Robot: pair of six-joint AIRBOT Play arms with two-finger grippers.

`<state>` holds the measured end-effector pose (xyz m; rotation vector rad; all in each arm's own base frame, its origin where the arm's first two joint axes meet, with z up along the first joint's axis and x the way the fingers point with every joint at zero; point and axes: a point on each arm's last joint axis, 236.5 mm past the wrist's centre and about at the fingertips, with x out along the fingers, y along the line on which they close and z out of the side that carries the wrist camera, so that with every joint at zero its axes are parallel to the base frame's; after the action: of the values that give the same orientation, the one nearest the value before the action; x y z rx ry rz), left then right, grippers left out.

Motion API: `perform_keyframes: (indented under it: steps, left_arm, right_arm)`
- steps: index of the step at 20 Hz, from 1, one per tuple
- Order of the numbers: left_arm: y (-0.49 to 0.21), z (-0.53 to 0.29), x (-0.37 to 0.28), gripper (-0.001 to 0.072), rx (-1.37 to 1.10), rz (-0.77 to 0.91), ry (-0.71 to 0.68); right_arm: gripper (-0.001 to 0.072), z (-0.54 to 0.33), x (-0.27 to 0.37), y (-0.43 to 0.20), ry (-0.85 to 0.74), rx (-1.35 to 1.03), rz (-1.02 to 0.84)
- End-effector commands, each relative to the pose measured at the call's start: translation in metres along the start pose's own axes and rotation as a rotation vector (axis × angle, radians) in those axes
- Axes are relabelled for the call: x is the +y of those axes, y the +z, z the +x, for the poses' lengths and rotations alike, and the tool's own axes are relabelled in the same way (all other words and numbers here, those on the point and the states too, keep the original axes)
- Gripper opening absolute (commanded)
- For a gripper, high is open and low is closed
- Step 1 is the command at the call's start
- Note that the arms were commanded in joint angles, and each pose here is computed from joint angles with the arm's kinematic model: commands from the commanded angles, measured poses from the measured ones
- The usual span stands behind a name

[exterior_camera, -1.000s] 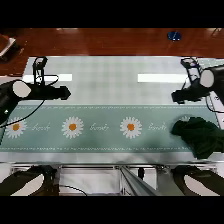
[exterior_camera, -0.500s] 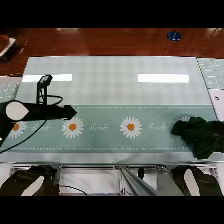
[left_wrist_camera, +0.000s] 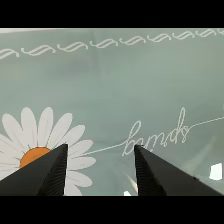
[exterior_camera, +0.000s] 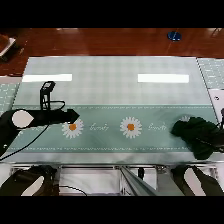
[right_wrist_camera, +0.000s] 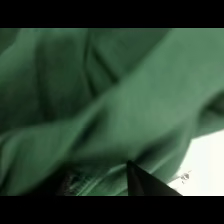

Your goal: Fold the shirts.

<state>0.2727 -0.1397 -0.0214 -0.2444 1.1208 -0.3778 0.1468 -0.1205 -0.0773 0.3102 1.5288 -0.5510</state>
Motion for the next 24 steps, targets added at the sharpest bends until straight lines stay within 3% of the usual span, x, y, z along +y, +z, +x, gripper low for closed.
perform_keyframes:
  steps: [1, 4, 5, 7, 11, 16, 20, 24]
  left_arm:
    - [-0.001, 0.005, 0.002, 0.0508, 0.009, -0.008, 0.004]
    - [-0.005, 0.011, 0.005, 0.0508, 0.031, -0.015, 0.009]
    - [-0.006, 0.013, 0.006, 0.0508, 0.038, -0.018, 0.011]
    - [-0.008, 0.017, 0.008, 0.0508, 0.05, -0.024, 0.015]
    - [0.019, 0.008, 0.011, 0.0508, -0.022, -0.032, 0.021]
    - [0.096, -0.05, -0.002, 0.0508, -0.218, -0.009, 0.011]
    - [0.124, -0.117, 0.013, 0.0508, -0.347, 0.034, 0.1]
    - [0.086, -0.15, 0.041, 0.0508, -0.333, -0.027, 0.179]
  right_arm:
    - [0.0407, 0.022, 0.003, 0.007, 0.007, 0.032, -0.009]
    - [0.0402, 0.028, 0.009, 0.018, 0.03, 0.0, -0.002]
    - [0.034, 0.029, 0.01, 0.02, 0.033, -0.007, -0.005]
    - [0.0028, 0.027, 0.015, 0.022, 0.054, -0.01, -0.034]
    - [0.0027, -0.028, 0.03, 0.067, 0.145, -0.115, -0.07]
    - [0.0027, -0.219, 0.081, 0.153, 0.38, -0.613, -0.129]
    - [0.0027, -0.37, 0.118, 0.137, 0.466, -0.923, -0.31]
    - [0.0026, -0.478, 0.135, 0.081, 0.579, -1.152, -0.45]
